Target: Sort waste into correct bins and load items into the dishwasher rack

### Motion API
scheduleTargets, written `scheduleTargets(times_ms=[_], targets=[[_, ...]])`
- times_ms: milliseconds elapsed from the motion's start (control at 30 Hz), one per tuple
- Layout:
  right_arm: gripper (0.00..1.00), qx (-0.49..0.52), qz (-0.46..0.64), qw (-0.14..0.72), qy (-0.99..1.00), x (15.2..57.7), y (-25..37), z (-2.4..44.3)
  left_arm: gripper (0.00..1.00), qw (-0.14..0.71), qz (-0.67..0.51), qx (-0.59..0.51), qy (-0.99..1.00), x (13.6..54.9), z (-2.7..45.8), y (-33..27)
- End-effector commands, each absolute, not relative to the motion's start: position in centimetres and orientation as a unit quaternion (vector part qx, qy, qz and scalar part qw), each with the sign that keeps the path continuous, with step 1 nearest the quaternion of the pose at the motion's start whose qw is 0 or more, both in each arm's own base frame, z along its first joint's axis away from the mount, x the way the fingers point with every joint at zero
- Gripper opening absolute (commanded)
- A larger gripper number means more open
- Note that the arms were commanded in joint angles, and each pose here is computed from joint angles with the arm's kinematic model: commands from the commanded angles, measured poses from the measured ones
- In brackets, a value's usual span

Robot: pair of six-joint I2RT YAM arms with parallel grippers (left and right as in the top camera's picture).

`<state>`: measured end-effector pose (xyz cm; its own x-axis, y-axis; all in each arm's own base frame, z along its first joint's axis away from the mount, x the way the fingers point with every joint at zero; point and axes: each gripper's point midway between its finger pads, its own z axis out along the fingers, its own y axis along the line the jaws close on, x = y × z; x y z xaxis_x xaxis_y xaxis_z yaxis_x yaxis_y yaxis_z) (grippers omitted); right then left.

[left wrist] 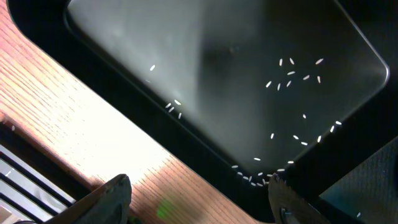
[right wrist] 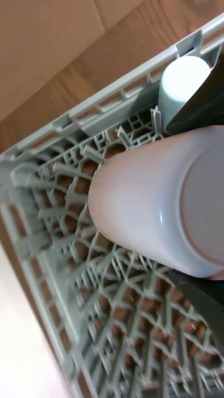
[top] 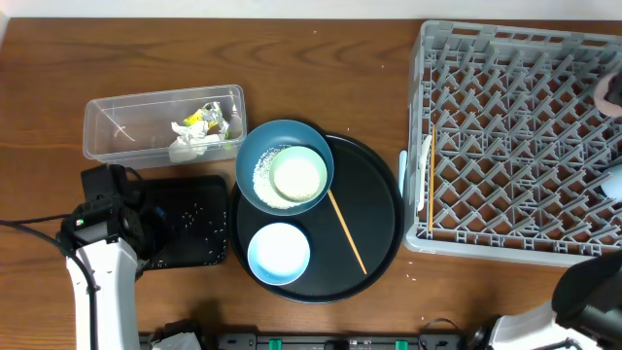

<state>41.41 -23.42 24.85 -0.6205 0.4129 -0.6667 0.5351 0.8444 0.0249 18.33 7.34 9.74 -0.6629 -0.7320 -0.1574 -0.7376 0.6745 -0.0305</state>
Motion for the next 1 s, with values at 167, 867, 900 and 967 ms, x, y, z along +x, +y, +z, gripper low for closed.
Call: scheduleTargets(times_ms=[167,867,900,967], targets=[[0.42,0.32,-0.108,0.323,0.884,41.1,-28.7,21.3,0.72,0.087,0.025,-0.41,0.908,18.5,10.3,7.8],[0.85,0.343,-0.123,0.304,0.88,42.6,-32.7,15.5,0.72,0.087,0.025,-0.41,0.908,18.5,10.3,7.8],[0.99,0.341,-0.12,0.306,0.881,42.7,-32.6,15.6,0.72,0.087,0.025,-0.41,0.908,18.5,10.3,7.8],[0.99,0.339,-0.115,0.309,0.881,42.6,-32.2,16.1,0.72,0.087,0.025,-0.41,0.908,18.5,10.3,7.8]])
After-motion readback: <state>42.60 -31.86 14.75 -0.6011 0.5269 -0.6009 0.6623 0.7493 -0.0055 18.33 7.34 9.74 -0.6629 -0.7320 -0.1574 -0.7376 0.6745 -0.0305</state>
